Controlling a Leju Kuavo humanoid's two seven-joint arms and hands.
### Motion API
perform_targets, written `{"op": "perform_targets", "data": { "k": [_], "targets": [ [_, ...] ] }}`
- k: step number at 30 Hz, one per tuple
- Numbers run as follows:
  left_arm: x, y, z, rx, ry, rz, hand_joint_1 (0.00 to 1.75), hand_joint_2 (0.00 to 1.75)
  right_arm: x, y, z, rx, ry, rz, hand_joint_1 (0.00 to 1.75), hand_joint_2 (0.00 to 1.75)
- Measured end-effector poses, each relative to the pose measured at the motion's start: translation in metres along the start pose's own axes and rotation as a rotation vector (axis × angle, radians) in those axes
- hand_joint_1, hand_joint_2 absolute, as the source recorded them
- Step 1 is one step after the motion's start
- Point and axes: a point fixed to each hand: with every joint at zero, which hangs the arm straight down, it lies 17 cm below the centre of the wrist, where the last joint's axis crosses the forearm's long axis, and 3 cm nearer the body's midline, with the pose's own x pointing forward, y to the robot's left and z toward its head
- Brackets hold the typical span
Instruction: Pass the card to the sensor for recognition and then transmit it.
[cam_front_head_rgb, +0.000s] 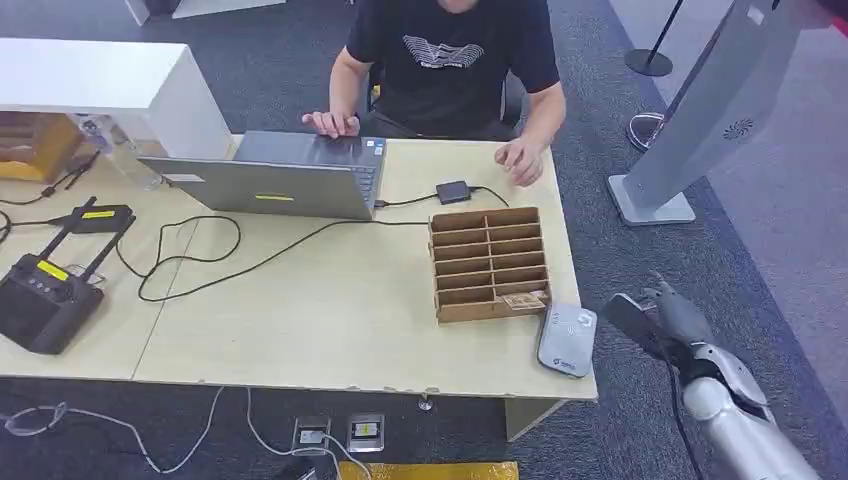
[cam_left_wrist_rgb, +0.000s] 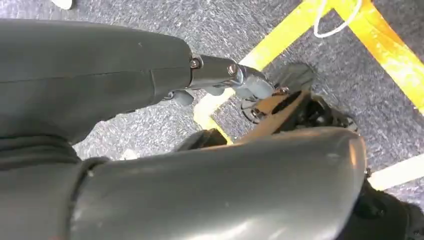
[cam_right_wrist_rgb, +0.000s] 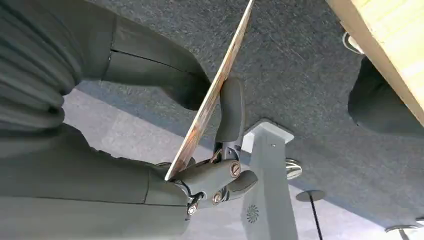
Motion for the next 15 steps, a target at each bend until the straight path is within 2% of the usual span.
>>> {"op": "perform_targets", "data": {
  "k": [4, 10, 13, 15],
  "targets": [
    [-0.009, 0.011, -0.002, 0.071, 0.075, 0.103, 0.00, 0.00, -0.008, -0.008, 0.002, -0.009, 0.059, -0.038, 1.75, 1.75],
    [-0.005, 0.013, -0.002, 0.075, 0.058, 0.144, 0.00, 0.00, 0.003, -0.026, 0.004, -0.050, 0.006, -0.063, 1.75, 1.75],
    [-0.019, 0.023, -0.003, 0.164, 0.163, 0.184, 0.00, 0.00, 0.020, -0.045, -0.003, -0.068, -0.019, -0.089, 1.75, 1.75],
    [-0.001, 0.008, -0.002, 0.078, 0.077, 0.188, 0.00, 0.00, 0.020, -0.055, -0.002, -0.100, -0.032, -0.065, 1.75, 1.75]
  ]
}}
